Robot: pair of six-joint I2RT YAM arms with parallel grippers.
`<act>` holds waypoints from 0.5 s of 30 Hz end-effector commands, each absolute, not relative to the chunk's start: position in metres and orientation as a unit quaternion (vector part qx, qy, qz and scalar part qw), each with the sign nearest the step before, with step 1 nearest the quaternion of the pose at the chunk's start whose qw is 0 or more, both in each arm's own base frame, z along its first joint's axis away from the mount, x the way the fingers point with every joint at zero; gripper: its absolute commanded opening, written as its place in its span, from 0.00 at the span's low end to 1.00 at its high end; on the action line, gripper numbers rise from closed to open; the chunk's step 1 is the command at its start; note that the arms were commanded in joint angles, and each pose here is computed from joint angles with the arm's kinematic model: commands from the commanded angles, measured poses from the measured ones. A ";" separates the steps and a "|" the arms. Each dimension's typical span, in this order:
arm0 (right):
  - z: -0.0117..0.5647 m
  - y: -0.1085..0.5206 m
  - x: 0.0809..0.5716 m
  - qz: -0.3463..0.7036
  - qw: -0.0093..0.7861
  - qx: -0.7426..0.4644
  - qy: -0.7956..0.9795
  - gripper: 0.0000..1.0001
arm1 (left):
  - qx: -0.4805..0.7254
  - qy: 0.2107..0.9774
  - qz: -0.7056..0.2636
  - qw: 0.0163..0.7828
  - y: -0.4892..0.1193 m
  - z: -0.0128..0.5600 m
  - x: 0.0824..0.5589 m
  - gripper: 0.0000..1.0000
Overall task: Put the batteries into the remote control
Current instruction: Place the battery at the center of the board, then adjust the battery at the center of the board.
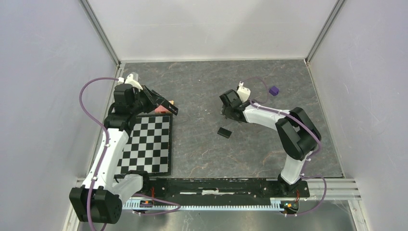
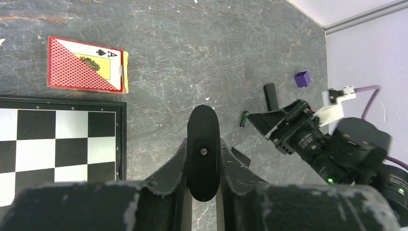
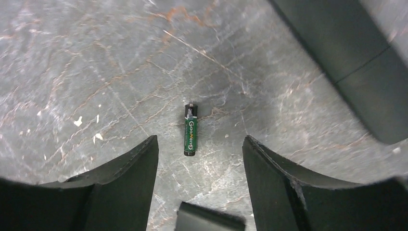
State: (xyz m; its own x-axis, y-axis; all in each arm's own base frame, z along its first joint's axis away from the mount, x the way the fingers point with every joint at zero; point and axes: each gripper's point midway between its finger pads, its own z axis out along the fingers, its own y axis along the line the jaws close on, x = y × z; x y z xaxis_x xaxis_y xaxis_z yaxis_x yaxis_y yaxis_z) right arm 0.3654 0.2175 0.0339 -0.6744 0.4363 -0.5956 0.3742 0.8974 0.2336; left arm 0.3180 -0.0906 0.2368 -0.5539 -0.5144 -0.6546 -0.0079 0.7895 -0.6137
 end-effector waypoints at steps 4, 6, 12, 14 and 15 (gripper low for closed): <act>0.132 0.221 0.416 0.016 0.516 -0.135 0.846 0.69 | -0.133 0.820 -0.295 0.473 -0.094 0.257 0.328 0.02; 0.134 0.222 0.422 -0.019 0.511 -0.256 0.820 0.71 | -0.132 0.819 -0.295 0.473 -0.094 0.258 0.328 0.02; 0.086 0.222 0.409 -0.046 0.354 -0.559 0.748 0.68 | -0.130 0.820 -0.294 0.473 -0.094 0.260 0.328 0.02; 0.082 0.216 0.409 -0.046 0.333 -0.596 0.729 0.67 | -0.129 0.821 -0.292 0.473 -0.093 0.261 0.328 0.02; 0.080 0.218 0.407 -0.033 0.328 -0.617 0.714 0.67 | -0.130 0.822 -0.290 0.472 -0.093 0.261 0.327 0.02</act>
State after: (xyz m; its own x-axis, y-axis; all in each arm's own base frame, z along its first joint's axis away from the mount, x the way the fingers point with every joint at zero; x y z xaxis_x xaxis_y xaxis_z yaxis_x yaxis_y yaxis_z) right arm 0.4166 0.2193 0.0908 -0.3037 -0.7420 -0.5976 -0.6767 0.6096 -0.4129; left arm 0.3205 -0.0914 0.2320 -0.5666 -0.5131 -0.6447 -0.0156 0.7890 -0.6142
